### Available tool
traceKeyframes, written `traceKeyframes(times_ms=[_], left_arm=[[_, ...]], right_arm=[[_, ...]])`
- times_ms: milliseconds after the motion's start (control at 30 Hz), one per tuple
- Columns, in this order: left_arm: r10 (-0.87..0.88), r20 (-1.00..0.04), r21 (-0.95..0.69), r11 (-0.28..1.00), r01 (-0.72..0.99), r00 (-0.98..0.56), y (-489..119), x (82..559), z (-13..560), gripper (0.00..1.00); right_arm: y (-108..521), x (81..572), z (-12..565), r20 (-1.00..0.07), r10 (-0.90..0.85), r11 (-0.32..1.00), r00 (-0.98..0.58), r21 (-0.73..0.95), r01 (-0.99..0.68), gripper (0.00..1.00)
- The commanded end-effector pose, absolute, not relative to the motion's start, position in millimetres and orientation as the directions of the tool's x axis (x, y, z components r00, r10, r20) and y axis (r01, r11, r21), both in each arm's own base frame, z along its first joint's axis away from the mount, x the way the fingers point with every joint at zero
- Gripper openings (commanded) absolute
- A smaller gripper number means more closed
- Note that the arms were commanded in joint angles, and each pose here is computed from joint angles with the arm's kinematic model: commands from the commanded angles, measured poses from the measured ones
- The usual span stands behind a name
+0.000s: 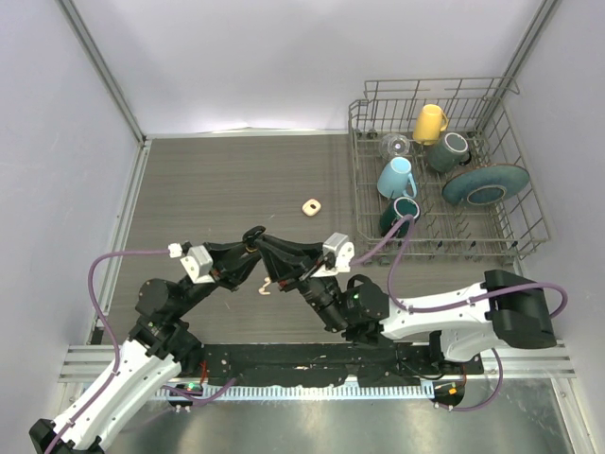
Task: Insert the wireless bluetooth earbuds into the charging case
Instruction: Place the earbud in the charging case.
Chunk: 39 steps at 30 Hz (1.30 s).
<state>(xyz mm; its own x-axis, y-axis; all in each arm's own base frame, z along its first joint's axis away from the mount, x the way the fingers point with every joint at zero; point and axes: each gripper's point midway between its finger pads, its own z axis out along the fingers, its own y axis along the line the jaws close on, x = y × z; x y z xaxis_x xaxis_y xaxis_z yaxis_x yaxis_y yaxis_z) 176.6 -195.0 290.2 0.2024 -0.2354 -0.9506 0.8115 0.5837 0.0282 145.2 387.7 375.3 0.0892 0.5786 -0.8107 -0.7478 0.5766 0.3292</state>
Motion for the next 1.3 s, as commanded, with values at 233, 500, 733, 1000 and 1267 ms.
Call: traceKeyframes(times_ms=[233,500,733,1000,1267], left_arm=[[-0.294,-0.922,0.057,0.538,0.841,0.251,-198,164,310,0.00],[-0.302,-0.918,0.063,0.528,0.847,0.256,-199,162,312,0.00],[-0.322,-0.911,0.057,0.523,0.850,0.259,-199,161,312,0.00],[-0.325,-0.907,0.057,0.534,0.844,0.267,-197,161,313,0.00],[-0.331,-0.903,0.054,0.546,0.836,0.275,-194,161,316,0.00]], right_arm=[[404,156,384,-0.821,0.562,0.603,0.096,0.328,-0.727,0.01],[400,167,376,-0.830,0.551,0.625,0.091,0.338,-0.703,0.01],[404,171,364,-0.839,0.540,0.624,0.065,0.348,-0.700,0.01],[407,169,355,-0.831,0.556,0.598,0.024,0.380,-0.706,0.01],[406,168,338,-0.836,0.549,0.594,-0.006,0.396,-0.701,0.01]])
